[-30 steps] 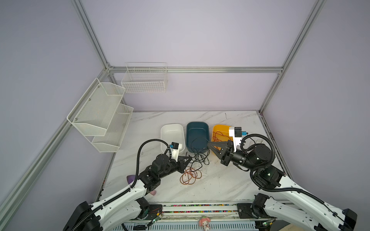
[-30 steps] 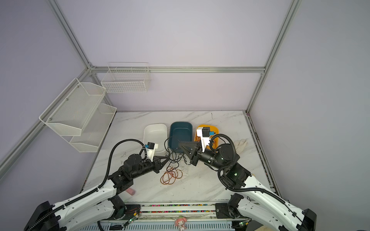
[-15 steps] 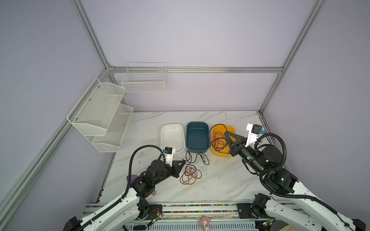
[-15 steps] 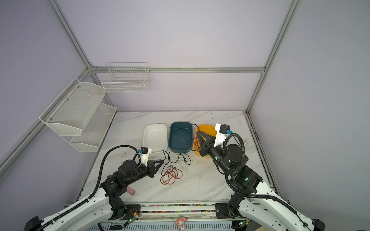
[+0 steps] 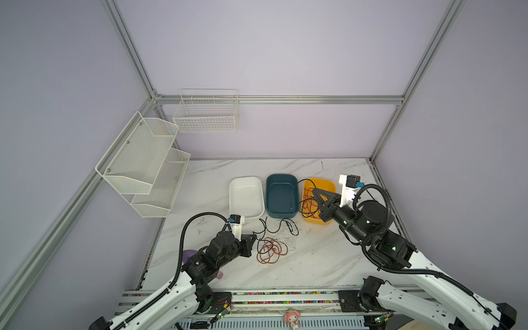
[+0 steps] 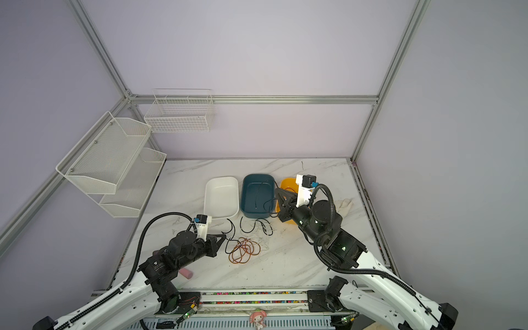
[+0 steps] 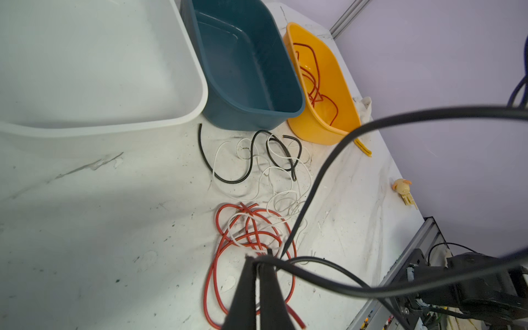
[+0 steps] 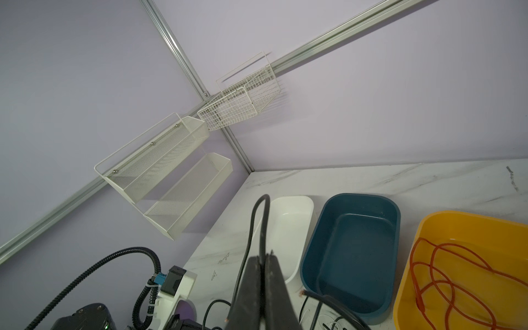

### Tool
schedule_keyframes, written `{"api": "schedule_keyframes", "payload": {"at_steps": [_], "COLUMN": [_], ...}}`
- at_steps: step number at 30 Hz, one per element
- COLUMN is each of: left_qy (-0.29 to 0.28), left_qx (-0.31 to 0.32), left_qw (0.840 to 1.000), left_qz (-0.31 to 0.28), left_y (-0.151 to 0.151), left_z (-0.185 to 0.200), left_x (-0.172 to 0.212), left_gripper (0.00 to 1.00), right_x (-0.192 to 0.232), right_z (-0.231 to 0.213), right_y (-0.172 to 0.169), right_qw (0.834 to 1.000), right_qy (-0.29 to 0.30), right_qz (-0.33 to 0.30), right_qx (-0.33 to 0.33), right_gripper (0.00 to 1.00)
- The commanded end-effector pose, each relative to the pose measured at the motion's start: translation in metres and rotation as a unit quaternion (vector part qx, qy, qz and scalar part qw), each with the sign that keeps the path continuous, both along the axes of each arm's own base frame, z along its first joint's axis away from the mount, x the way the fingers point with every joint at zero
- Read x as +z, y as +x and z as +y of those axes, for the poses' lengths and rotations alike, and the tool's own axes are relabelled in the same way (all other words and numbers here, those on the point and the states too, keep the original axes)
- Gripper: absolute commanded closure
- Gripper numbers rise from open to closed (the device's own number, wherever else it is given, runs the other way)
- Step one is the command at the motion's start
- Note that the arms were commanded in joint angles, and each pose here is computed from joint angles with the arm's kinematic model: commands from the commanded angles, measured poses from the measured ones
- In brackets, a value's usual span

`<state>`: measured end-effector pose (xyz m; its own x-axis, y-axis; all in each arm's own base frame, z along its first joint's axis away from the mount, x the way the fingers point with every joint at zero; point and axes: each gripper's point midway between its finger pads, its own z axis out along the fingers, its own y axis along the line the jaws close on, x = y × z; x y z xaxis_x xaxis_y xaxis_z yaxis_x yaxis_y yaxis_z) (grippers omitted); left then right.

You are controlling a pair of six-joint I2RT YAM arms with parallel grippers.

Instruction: Untangle the cables

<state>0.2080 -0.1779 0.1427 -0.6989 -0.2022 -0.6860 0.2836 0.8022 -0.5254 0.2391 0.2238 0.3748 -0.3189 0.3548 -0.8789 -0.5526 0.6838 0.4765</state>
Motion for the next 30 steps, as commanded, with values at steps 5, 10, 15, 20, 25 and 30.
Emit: {"api": "schedule_keyframes", "payload": {"at_steps": [5,10,15,20,25,30], "left_qy": [0.03,0.089,0.125,0.147,0.155,0.151], "left_qx": [0.023,0.016,-0.007,-0.042,-0.022,-0.013], "left_qw": [0.999,0.995,0.99,0.984,0.981,0.981], "left_qz": [-0.038,-0.035,-0.059,-0.09,-0.113,-0.119], "left_y": [0.009,0.008,0.006,-0.001,-0.001,-0.001], "left_z": [0.013,0.022,0.025,0.025,0.037,0.04], "left_x": [0.077,0.088,0.1,0.112,0.112,0.114], "left_gripper": [1.0,1.0,1.0,1.0,1.0,1.0], "right_x": [0.013,0.012,0.015,0.014,0.013,0.008], "right_z": [0.03,0.043,0.05,0.06,0.08,0.096], "right_y": [-0.005,0.003,0.009,0.018,0.032,0.046], "right_qw": [0.997,0.996,0.996,0.996,0.995,0.995], "right_qy": [-0.006,-0.015,-0.018,-0.023,-0.026,-0.025], "right_qz": [-0.029,-0.03,-0.036,-0.033,-0.029,-0.026], "right_qx": [0.067,0.079,0.079,0.081,0.093,0.097], "right_gripper": [1.0,1.0,1.0,1.0,1.0,1.0]}}
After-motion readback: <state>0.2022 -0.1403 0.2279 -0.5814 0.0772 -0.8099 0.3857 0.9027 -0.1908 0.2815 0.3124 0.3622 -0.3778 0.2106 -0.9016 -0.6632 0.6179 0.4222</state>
